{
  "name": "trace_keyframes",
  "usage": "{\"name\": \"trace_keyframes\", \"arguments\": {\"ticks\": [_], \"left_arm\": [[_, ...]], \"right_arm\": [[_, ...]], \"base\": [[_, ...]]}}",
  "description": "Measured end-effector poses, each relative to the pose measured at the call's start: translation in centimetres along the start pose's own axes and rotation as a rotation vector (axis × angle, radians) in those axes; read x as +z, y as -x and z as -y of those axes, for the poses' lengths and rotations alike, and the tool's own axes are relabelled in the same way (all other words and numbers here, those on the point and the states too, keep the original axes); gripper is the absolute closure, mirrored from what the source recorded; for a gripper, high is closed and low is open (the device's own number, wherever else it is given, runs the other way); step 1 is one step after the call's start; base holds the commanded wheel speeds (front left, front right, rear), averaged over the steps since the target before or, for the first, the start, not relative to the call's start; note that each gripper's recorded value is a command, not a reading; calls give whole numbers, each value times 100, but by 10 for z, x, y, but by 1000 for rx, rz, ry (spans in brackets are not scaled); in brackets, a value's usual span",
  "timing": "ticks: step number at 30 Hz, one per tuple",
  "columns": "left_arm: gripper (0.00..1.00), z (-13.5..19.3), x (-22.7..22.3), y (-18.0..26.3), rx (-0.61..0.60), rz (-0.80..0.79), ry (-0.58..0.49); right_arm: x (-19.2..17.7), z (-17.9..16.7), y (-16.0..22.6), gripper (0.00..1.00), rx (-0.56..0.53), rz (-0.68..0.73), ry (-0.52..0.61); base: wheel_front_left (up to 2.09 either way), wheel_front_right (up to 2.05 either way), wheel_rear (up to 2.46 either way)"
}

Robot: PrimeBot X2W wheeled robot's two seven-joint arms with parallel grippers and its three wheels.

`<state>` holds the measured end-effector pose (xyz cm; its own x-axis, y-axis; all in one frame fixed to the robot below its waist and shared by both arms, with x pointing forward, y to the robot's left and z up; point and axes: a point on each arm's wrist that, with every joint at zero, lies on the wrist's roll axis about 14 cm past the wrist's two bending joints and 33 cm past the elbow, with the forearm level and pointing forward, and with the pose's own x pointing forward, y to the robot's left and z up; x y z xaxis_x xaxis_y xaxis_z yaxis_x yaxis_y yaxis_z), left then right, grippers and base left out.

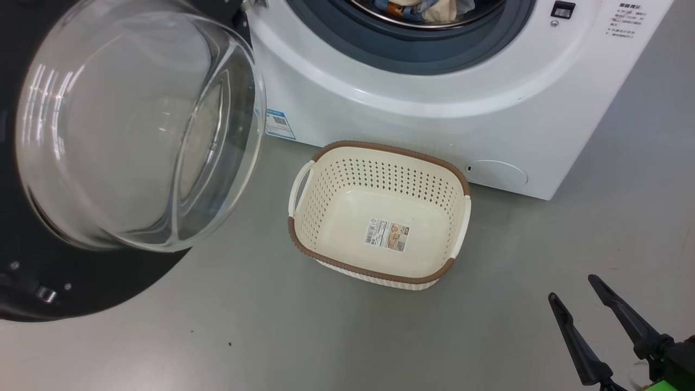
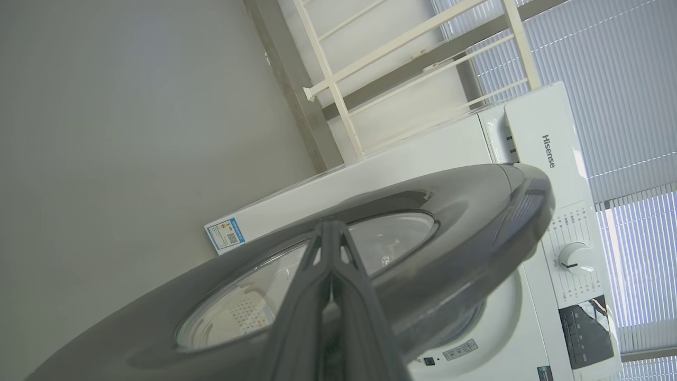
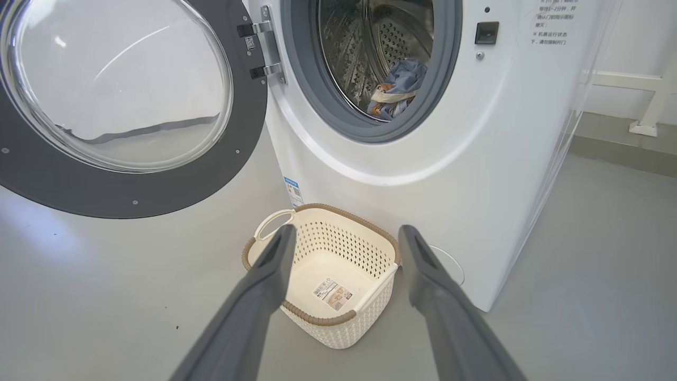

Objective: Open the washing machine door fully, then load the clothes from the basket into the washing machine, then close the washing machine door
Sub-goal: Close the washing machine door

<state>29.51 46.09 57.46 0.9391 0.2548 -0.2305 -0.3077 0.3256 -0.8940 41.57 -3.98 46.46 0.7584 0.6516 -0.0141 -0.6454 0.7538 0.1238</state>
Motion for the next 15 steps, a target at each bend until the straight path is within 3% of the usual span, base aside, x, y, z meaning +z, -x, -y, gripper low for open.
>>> {"name": "trace_keyframes", "arguments": {"ticks": [15], "left_arm": [[100,15,-39,15,-125,-156,-2]], "right_arm": [[17,-2,0,0,-35,59,-7]], "base": [[0,0,0]]}}
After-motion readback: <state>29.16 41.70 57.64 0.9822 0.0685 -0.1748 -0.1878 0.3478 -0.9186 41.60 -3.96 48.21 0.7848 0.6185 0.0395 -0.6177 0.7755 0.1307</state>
